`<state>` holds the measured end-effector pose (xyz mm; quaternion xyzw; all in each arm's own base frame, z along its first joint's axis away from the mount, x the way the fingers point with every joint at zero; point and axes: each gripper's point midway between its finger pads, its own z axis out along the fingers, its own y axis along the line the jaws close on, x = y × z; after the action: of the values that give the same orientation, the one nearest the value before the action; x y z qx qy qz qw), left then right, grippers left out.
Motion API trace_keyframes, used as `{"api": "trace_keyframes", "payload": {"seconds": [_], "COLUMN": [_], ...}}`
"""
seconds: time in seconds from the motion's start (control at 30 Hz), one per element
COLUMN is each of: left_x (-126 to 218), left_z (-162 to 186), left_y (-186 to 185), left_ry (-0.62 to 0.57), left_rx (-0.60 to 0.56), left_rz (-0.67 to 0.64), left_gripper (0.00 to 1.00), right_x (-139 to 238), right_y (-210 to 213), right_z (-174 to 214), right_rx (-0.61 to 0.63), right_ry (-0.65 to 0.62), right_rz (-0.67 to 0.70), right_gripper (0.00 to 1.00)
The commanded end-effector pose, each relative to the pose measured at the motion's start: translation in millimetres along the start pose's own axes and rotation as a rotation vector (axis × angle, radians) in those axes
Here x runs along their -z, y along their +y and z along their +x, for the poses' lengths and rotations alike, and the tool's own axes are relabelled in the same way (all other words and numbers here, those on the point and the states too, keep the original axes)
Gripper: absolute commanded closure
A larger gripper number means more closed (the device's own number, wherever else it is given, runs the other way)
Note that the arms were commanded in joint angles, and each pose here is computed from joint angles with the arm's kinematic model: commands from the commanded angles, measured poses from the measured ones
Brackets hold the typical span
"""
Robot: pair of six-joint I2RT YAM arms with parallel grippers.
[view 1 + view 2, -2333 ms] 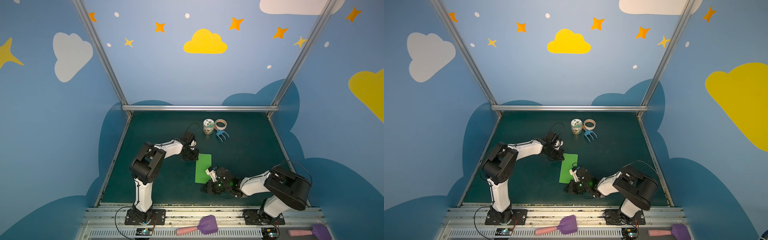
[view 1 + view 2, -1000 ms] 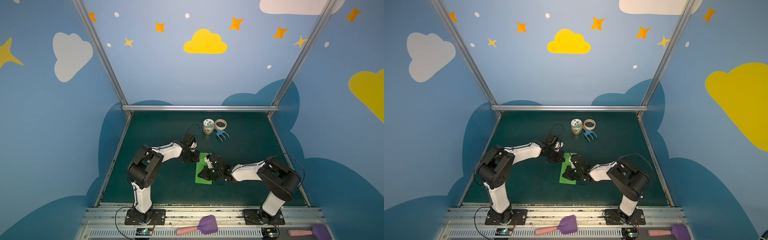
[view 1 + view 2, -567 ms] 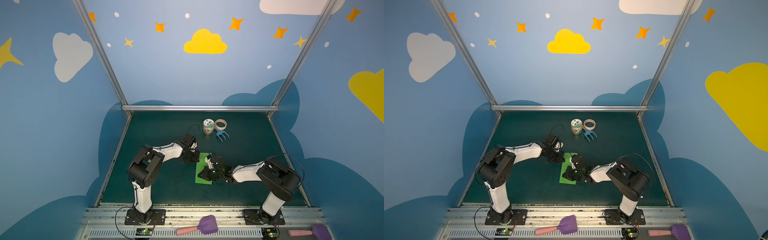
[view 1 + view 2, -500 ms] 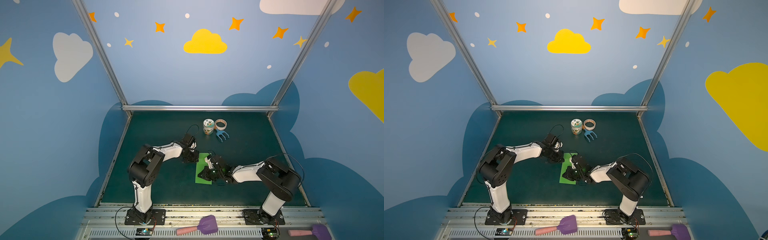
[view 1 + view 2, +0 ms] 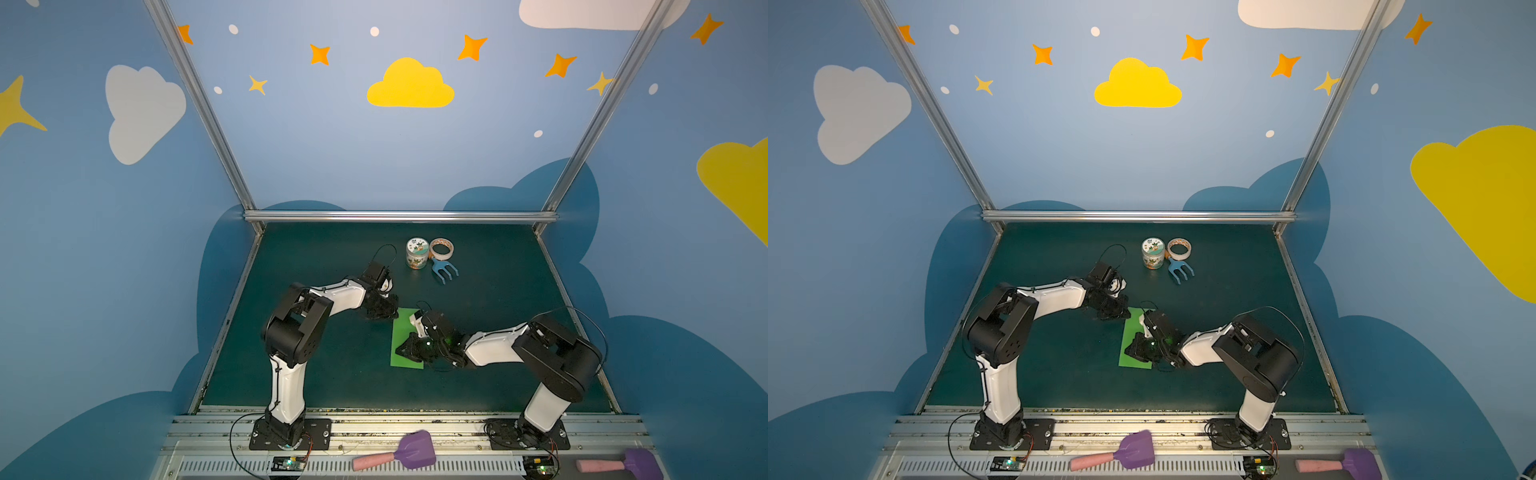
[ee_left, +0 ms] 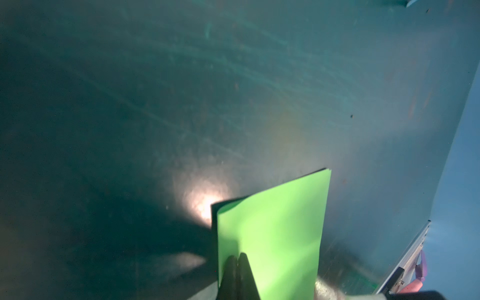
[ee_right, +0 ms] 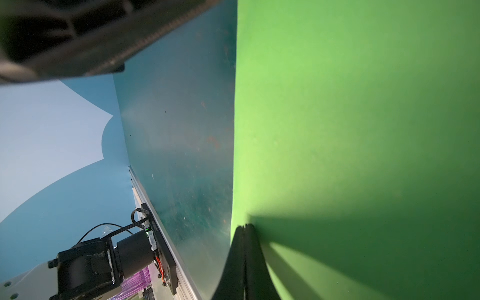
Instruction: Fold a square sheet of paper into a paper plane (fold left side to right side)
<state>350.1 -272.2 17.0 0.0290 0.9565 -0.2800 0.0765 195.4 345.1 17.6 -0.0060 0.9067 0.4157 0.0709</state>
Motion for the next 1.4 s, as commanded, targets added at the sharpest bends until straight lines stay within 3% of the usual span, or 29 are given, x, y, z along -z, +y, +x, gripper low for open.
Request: {"api": "trace_keyframes", "payload": {"seconds": [0.0, 0.63, 0.8, 0.97, 1.17, 1.37], "left_x": [-13, -11, 2, 39, 73, 66], "left_z": [4, -30, -62, -81, -49, 7], "left_y": [40, 78, 70, 40, -4, -27], "left_ry": [0.027, 0.029, 0.007, -0.058, -0.111, -0.095], "left_rx": [0.028, 0.063, 0.049, -0.004, -0.007, -0.016], "left_rz": [-0.117, -0.19, -0.189, -0.151, -0.001, 0.062], "left_gripper": [0.96, 0.97, 0.96, 0.96, 0.97, 0.96], "right_x": [-3, -2, -2, -2, 2, 14], "right_y": [-49, -52, -54, -53, -44, -24], "right_z": [24, 26, 27, 27, 23, 11], "right_rx": [-0.064, -0.07, -0.071, -0.05, 0.003, 0.05], "right_ry": [0.067, 0.068, 0.071, 0.092, 0.115, 0.117], "right_rz": [0.147, 0.153, 0.159, 0.16, 0.152, 0.119], "right_gripper": [1.0, 1.0, 1.0, 1.0, 1.0, 1.0]}}
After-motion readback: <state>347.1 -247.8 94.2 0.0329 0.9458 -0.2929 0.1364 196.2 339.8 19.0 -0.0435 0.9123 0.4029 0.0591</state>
